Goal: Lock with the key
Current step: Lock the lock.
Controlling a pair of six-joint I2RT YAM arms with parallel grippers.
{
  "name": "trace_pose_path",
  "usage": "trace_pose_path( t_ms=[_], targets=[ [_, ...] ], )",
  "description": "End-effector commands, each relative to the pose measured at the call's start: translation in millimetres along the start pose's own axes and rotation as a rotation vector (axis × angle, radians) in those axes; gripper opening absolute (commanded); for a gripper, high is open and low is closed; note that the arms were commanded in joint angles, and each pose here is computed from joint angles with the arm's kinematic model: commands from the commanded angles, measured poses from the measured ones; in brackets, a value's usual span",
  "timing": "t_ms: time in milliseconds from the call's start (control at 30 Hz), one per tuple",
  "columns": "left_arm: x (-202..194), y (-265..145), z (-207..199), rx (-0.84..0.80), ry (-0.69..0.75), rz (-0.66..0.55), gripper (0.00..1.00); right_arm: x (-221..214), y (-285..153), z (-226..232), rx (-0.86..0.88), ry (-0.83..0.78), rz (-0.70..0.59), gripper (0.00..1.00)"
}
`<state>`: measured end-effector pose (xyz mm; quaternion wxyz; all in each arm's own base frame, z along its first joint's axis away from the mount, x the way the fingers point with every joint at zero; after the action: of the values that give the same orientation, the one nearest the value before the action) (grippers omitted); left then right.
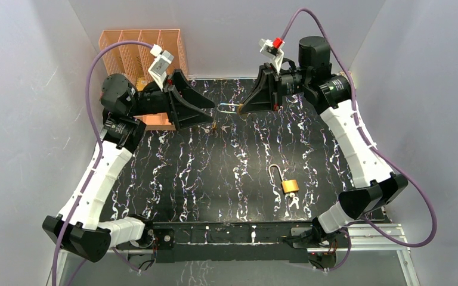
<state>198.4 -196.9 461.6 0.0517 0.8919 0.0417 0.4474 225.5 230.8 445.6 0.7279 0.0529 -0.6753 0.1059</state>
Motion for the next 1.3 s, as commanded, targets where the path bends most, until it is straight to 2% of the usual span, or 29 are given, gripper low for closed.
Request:
trace_pose_path(
  t_ms=[0,100,400,467,633,700,767,867,1267],
  targets=[
    [2.5,1.5,-2.9,-0.042,-0.004,-0.007,0.59,14.0,-0.3,4.0,0.005,-0.077,-0.020,0.00],
    [0.6,5.7,1.6,-0.049,-0.023,0.000,0.52,13.5,0.6,2.3,0.004,-0.079,-0.021,0.00],
    [-3.6,10.8,12.9,-0.002,-0.039,-0.009,0.53,14.5,2.8,-1.1,0.005,-0.077,-0.021,0.00],
    [-4.3,14.1,14.3,-0.004,-0.041,-0.006,0.49,14.5,3.3,-0.9,0.005,-0.077,-0.021,0.00],
    [-5.1,17.6,18.2,0.007,-0.043,-0.007,0.32,14.5,3.4,-1.0,0.004,-0.078,-0.020,0.00],
    [-5.0,17.9,20.2,0.019,-0.045,-0.015,0.22,14.3,3.5,-0.9,0.004,-0.076,-0.020,0.00],
    [-5.2,18.4,21.0,0.022,-0.045,-0.019,0.18,14.0,3.6,-1.0,0.004,-0.075,-0.020,0.00],
    [-5.3,18.3,21.9,0.027,-0.047,-0.021,0.00,14.1,3.9,-1.2,0.004,-0.076,-0.020,0.00],
    [-10.0,16.1,21.8,0.037,-0.036,-0.020,0.00,18.9,5.2,-4.7,0.017,-0.087,-0.038,0.00]
  ],
)
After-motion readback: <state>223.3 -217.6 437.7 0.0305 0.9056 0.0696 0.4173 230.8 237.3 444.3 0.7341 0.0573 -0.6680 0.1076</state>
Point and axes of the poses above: each gripper's point midway between its finger pads, its own y axis out along the fingers, its own z axis along the line the jaws close on, x = y × z, the point moved 6 cm from there along -y, back along the fingers, and after that the axes turned 15 degrees about -y, right-handed, at the moved point
